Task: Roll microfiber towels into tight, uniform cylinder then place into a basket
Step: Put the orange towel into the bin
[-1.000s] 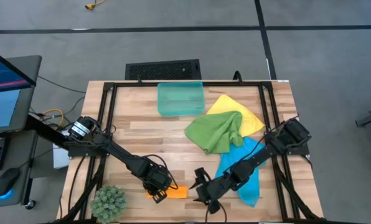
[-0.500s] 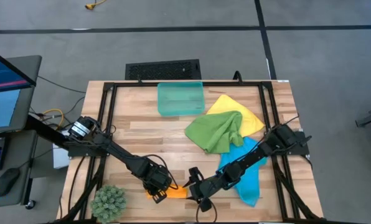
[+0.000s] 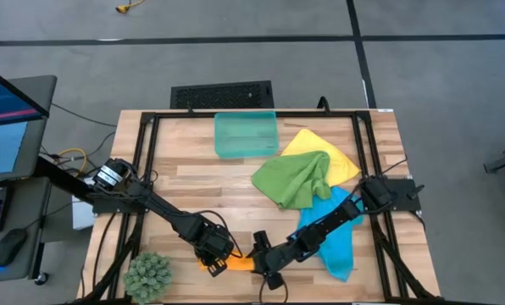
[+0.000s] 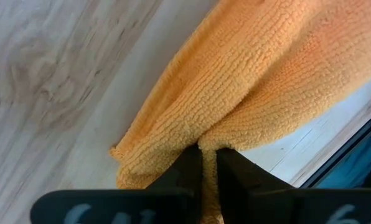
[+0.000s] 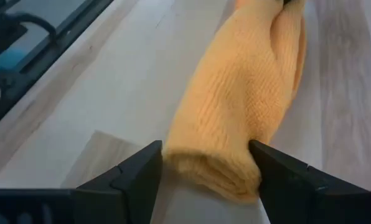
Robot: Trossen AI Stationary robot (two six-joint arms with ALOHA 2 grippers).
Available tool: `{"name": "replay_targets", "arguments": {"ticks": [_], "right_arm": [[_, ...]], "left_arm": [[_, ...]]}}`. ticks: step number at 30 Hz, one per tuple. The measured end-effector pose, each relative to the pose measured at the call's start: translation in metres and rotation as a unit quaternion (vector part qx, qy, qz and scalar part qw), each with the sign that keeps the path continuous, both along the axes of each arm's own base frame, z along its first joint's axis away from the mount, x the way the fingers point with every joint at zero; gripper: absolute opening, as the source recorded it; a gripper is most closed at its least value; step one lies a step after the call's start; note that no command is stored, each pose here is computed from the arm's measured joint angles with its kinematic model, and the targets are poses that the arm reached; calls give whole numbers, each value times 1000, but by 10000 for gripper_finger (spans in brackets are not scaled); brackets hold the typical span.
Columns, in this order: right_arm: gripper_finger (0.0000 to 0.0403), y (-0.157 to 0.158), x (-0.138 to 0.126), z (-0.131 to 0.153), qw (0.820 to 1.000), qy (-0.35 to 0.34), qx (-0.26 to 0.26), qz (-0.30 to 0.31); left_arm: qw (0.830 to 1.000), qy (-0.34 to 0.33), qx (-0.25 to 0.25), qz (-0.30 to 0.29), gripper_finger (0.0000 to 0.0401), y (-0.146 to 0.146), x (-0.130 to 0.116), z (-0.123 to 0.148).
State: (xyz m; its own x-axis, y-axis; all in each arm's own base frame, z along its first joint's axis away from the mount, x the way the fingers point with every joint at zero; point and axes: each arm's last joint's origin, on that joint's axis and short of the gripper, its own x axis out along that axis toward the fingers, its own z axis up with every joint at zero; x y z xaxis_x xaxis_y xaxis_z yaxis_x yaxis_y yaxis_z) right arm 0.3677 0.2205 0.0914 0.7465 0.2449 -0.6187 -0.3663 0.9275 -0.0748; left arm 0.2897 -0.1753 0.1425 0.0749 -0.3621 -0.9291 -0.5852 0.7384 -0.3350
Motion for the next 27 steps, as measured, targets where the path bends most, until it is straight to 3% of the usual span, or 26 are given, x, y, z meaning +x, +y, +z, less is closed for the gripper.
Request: {"name": "replay_targets", "arguments": {"ticks": [5, 9, 19, 23, 27], "right_arm": [[257, -2, 1, 1, 1000, 6, 3, -8], [225, -5, 2, 2, 1000, 12, 4, -11], [29, -9, 2, 2, 1000, 22, 3, -21], [25, -9, 2, 2, 1000, 23, 3, -21], [49, -9, 2, 2, 1000, 24, 3, -20]], "left_arm": [[1000, 0, 0, 0, 19, 0, 0, 0], [1000, -1, 1, -2, 19, 0, 0, 0], [1000, -2, 2, -4, 19, 0, 0, 0], [1000, -8, 9, -6, 19, 0, 0, 0], [1000, -15, 13, -20, 19, 0, 0, 0]]}}
